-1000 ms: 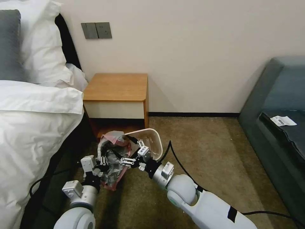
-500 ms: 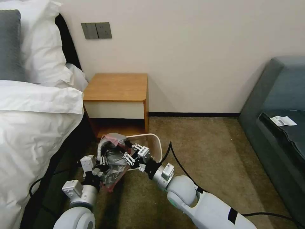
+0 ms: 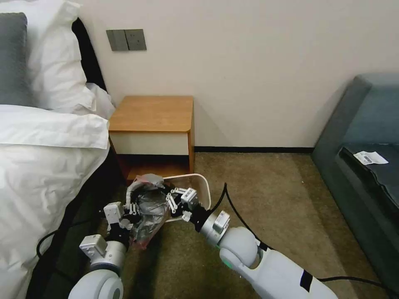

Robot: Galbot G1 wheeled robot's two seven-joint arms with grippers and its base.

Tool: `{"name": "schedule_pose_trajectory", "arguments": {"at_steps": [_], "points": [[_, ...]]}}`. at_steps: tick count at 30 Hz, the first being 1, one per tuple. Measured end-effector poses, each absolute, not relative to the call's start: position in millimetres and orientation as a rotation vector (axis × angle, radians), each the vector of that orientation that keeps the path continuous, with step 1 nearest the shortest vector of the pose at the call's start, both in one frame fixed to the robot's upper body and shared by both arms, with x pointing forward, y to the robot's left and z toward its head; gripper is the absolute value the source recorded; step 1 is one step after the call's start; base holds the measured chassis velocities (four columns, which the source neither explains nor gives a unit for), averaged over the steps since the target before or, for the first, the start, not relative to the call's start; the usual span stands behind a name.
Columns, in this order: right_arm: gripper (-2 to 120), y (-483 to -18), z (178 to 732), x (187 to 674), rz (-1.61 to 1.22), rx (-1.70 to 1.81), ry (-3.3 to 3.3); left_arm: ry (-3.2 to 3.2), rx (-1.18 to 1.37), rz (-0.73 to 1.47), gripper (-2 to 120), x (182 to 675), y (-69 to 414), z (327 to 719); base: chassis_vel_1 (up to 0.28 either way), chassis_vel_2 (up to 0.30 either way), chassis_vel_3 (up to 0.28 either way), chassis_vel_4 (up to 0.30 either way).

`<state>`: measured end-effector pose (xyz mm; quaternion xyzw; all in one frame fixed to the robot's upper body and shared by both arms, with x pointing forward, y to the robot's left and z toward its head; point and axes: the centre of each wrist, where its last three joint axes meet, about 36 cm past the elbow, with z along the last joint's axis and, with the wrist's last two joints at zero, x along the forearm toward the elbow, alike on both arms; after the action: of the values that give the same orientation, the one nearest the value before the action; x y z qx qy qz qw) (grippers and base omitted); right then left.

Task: Pick up the garbage bag from the table and place it over the trash can.

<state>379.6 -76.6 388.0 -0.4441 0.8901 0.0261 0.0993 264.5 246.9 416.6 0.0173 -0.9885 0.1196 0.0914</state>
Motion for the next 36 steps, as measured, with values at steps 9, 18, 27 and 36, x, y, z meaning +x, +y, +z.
{"name": "schedule_pose_trajectory", "arguments": {"at_steps": [9, 18, 27, 36], "points": [[0, -92.0, 400.9, 391.8, 0.055, -1.244, 2.627, -2.948, 0.059, 0.328, 7, 259.4, 247.5, 414.9, 0.0, 0.0, 0.0, 0.0], [0, -114.2, 406.3, 398.2, 0.027, -1.188, 2.644, -2.975, 0.07, 0.295, 6, 254.8, 251.0, 417.4, 0.0, 0.0, 0.0, 0.0], [0, -144.7, 409.7, 399.9, -0.035, -1.148, 2.662, -3.0, 0.063, 0.299, 6, 252.1, 249.4, 425.5, 0.0, 0.0, 0.0, 0.0], [0, -164.8, 407.2, 406.9, -0.095, -1.118, 2.672, -3.025, 0.044, 0.315, 6, 247.1, 244.9, 439.1, 0.0, 0.0, 0.0, 0.0]]}}
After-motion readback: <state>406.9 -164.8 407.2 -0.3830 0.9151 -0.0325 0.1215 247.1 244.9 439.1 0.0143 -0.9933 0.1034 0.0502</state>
